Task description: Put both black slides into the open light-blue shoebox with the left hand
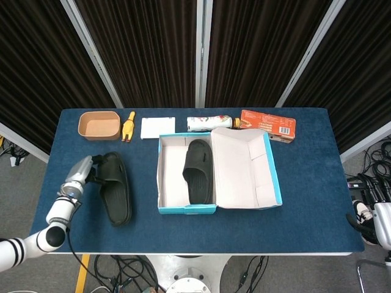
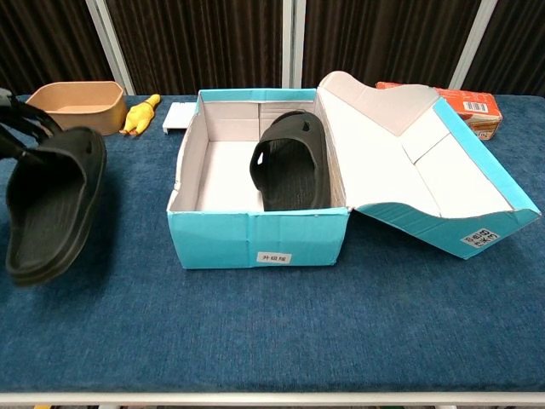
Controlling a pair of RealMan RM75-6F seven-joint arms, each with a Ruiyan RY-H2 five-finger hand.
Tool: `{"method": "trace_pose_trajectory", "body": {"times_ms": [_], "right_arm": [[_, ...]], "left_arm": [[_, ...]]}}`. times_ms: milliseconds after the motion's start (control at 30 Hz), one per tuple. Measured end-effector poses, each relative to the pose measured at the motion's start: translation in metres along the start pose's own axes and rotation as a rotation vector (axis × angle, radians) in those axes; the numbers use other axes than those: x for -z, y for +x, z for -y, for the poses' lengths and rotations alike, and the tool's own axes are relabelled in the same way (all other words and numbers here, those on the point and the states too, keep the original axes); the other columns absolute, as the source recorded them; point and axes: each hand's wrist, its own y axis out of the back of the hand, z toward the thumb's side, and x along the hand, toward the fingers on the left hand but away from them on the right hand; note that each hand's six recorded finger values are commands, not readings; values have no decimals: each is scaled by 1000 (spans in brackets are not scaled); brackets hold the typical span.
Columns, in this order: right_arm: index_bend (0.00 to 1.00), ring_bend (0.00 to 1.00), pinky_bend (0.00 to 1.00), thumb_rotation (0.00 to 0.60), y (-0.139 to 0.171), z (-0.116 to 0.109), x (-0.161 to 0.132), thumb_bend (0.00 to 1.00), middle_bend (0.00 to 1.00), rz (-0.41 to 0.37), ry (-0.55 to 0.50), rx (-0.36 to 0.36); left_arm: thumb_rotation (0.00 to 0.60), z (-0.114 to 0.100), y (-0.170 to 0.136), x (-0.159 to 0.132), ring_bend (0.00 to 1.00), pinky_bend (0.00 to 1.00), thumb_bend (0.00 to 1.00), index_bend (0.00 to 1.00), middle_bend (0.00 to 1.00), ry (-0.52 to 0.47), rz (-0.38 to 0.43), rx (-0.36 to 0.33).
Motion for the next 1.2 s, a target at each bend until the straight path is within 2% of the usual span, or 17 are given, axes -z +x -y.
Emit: {"method": "trace_pose_trajectory", "body": {"times_ms": [133,300,400,567,733,867,1100,1200], "right_arm": [[0,0,64,600,-1,0,-2,120,114,-7,2,1],[0,0,64,600,0,0,-3,121,114,-8,3,-2],[0,0,64,600,1,-1,-3,122,114,-3,6,-1],[0,0,64,600,2,-3,-2,122,114,7,11,0],[0,0,64,600,3,-3,-2,122,114,16,14,-2],[0,0,64,600,4,-3,-2,122,114,18,13,-2],[0,0,64,600,7,-2,0,122,114,26,13,-5],[0,0,64,600,6,-1,-1,122,114,23,14,-6]], "left_arm": [[600,-22,-3,-26,794,899,0,548,545,-205,110,-66],[600,-32,0,-70,774,886,0,549,542,-358,277,-64],[600,-23,6,-108,765,848,0,549,537,-390,398,-37],[600,6,19,-150,752,791,0,549,535,-449,500,11],[600,35,34,-174,752,747,0,550,535,-445,544,22],[600,48,40,-185,752,742,0,549,536,-409,578,-10],[600,59,44,-182,751,732,0,549,536,-222,655,-120],[600,65,46,-175,751,728,0,549,536,-154,670,-145]]}}
